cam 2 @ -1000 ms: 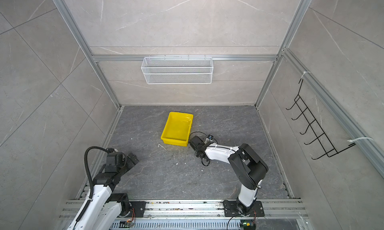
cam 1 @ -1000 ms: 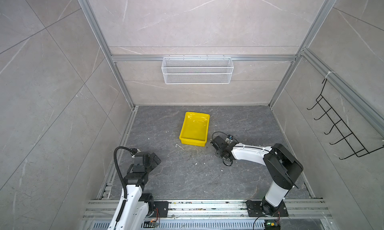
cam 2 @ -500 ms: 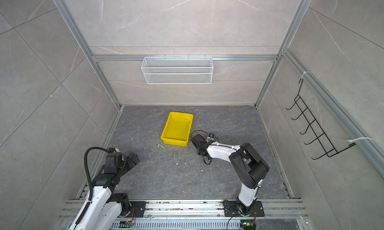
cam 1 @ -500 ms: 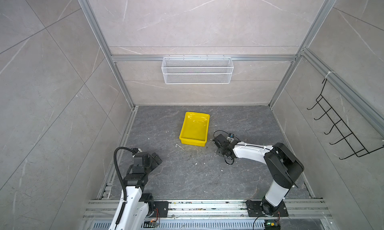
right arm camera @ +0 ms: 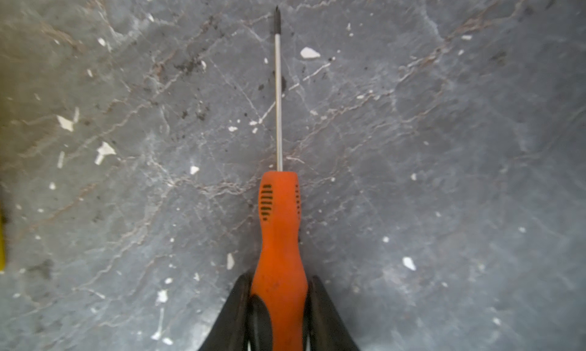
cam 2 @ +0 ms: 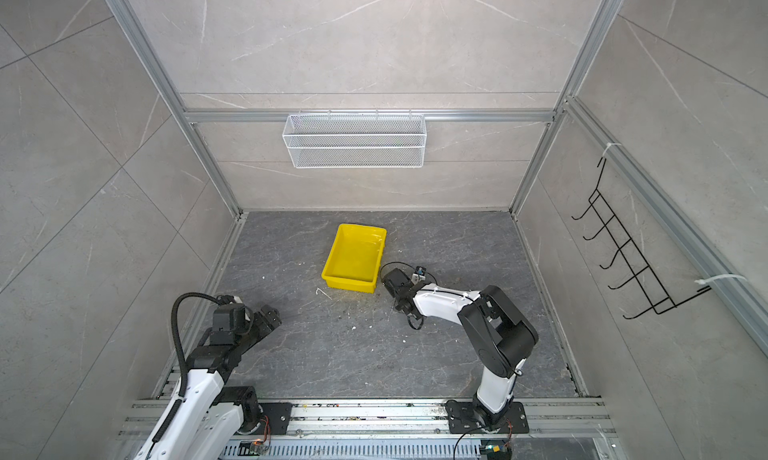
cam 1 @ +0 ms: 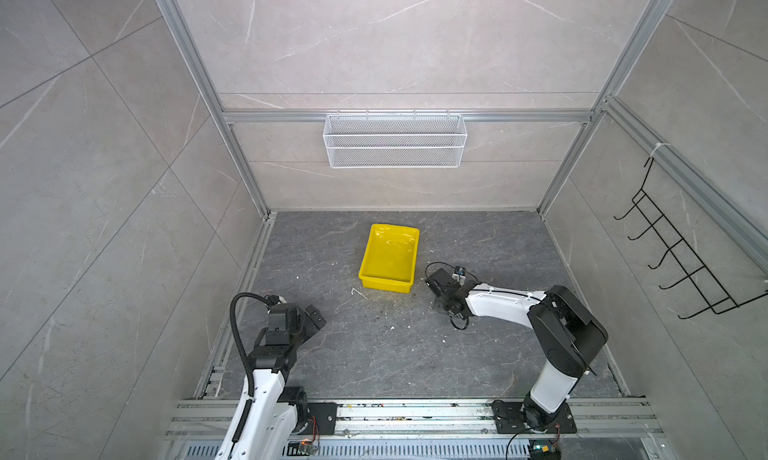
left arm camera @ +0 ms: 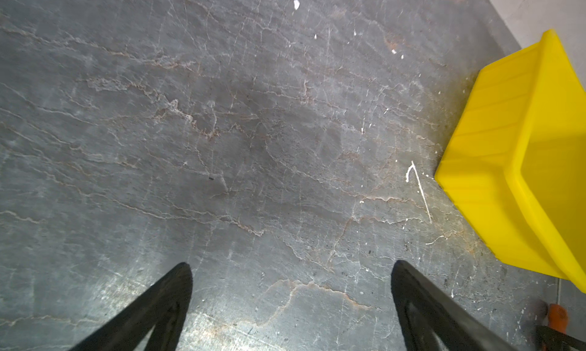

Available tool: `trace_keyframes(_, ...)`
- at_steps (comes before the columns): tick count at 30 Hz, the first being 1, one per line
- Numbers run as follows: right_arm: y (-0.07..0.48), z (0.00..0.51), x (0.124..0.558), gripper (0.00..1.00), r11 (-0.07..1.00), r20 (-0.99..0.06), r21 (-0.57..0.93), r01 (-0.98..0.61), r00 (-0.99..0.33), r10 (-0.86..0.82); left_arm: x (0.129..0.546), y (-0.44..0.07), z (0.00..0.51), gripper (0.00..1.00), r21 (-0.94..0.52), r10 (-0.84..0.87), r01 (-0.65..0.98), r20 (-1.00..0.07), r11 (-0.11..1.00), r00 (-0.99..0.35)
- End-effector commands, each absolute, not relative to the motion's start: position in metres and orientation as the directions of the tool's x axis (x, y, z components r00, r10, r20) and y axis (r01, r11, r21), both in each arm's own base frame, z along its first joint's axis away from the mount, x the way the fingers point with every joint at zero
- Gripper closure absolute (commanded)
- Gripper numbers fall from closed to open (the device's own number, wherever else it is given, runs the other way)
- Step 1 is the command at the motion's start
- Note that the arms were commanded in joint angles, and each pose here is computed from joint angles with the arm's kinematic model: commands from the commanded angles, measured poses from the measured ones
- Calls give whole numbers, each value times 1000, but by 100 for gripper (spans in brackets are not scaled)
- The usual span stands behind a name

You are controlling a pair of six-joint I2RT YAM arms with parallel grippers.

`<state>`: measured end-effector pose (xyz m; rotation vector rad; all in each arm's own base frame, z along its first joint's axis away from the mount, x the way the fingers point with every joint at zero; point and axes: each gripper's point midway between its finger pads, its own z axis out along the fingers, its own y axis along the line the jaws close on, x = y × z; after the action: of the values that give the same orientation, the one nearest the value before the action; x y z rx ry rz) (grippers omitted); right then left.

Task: Put the screwdriver in the bin
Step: 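Lower the right gripper and close it on the screwdriver handle, then lift the screwdriver and carry it over the yellow bin with the right gripper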

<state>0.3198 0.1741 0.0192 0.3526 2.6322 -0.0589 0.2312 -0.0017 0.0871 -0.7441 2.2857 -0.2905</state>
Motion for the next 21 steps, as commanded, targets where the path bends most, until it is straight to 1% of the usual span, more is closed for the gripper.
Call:
trace_keyframes(1,167,34,313,85,987,-481,-25,161,-867,129,233,-3,93,0,-413,-578,-403,-579,816,-575)
trace_keyframes(4,176,43,309,85,998,-486,-1,62,-873,53,232,-5,93,0,-421,-577,-396,-577,816,-577)
trace_keyframes(8,183,65,308,86,1000,-498,5,-2,-867,0,232,-5,93,0,-423,-577,-393,-577,816,-578)
trace_keyframes(11,205,91,313,91,995,-507,48,-89,-860,-52,232,-5,91,0,-418,-578,-399,-574,816,-581)
trace_keyframes(14,232,125,319,91,979,-552,51,-200,-822,-139,232,-3,91,0,-411,-582,-411,-573,814,-577)
trace_keyframes(16,245,144,326,91,971,-587,32,-237,-791,-173,232,-3,92,0,-413,-581,-409,-576,814,-575)
trace_keyframes(18,259,160,336,91,968,-617,38,-249,-768,-173,231,-3,93,0,-418,-580,-403,-579,814,-572)
trace_keyframes(21,283,173,355,91,968,-647,101,-231,-754,-113,230,-4,95,0,-425,-581,-396,-586,814,-565)
